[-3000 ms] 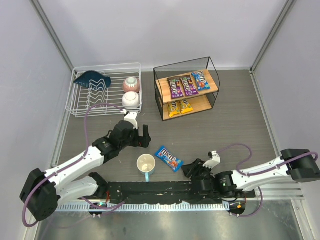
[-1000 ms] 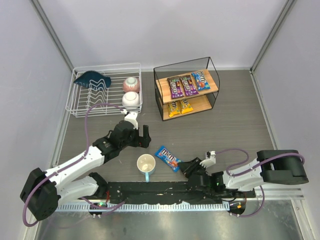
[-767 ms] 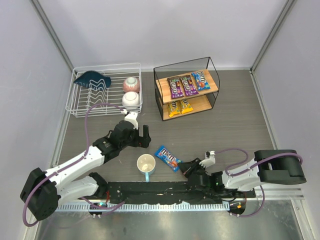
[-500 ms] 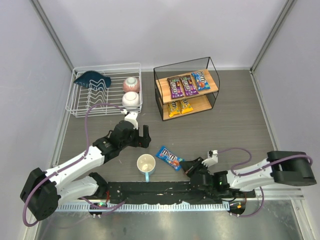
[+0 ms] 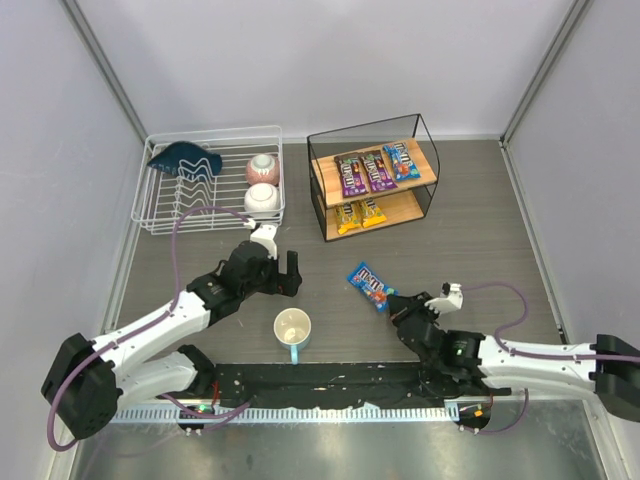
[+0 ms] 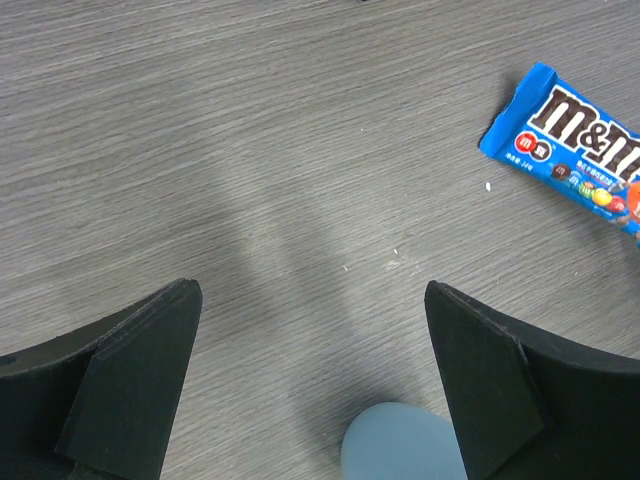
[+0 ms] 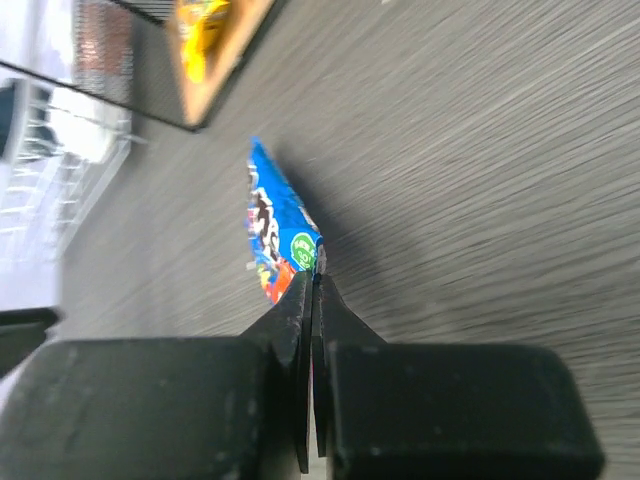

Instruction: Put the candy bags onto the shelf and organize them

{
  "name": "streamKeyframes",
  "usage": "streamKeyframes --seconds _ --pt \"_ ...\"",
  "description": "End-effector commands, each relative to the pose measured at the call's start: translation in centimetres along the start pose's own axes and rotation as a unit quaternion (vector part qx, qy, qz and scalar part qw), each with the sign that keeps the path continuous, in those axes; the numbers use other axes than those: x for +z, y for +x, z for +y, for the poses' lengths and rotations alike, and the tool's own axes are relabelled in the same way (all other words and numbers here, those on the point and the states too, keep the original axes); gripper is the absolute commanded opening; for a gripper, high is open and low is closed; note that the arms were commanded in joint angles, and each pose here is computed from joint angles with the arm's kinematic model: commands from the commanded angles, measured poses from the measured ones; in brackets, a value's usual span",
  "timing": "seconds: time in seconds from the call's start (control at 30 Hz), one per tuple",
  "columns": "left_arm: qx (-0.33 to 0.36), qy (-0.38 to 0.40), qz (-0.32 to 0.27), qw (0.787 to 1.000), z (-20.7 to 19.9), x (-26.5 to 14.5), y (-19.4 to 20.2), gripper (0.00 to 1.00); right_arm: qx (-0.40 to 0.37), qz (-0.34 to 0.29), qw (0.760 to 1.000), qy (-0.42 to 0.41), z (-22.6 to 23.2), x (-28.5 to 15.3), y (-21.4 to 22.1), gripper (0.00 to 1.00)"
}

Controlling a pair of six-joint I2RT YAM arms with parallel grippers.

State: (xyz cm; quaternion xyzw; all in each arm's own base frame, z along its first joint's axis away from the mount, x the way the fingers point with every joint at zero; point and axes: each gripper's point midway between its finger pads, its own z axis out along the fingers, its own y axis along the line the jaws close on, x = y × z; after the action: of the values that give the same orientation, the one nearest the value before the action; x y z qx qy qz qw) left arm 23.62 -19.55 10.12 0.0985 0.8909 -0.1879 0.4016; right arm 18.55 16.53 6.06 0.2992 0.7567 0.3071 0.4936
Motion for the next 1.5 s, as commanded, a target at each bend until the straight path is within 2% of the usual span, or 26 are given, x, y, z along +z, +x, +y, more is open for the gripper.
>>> streamKeyframes --seconds 0.0,0.27,0.63,0.87,1.17,1.47 --pt "0.001 0.01 -0.035 0.999 -0.9 -0.1 -2.5 1.0 -0.094 -0.001 0.995 0.038 -0.8 1.0 -0.6 0.01" --pt "0.003 0.007 -0.032 0.999 -0.9 0.0 -2.4 1.0 -0.099 -0.011 0.992 0.079 -1.4 2.8 -2.6 0.01" --pt "0.005 0.004 -0.029 1.0 -0.7 0.2 -2.2 1.0 -0.169 -0.028 0.975 0.141 -2.3 4.5 -5.8 0.01" --pt "0.005 0.003 -0.027 1.0 -0.6 0.3 -2.1 1.0 -0.188 -0.044 0.964 0.183 -3.7 5.4 -7.5 0.01" --pt "0.007 0.002 -0.023 1.0 -0.6 0.4 -1.9 1.0 -0.17 -0.063 0.965 0.188 -3.2 7.5 -9.6 0.01" --pt "0.01 -0.002 -0.021 1.0 -0.4 0.5 -1.7 1.0 -0.185 -0.078 0.959 0.2 -2.7 9.3 -11.6 0.01"
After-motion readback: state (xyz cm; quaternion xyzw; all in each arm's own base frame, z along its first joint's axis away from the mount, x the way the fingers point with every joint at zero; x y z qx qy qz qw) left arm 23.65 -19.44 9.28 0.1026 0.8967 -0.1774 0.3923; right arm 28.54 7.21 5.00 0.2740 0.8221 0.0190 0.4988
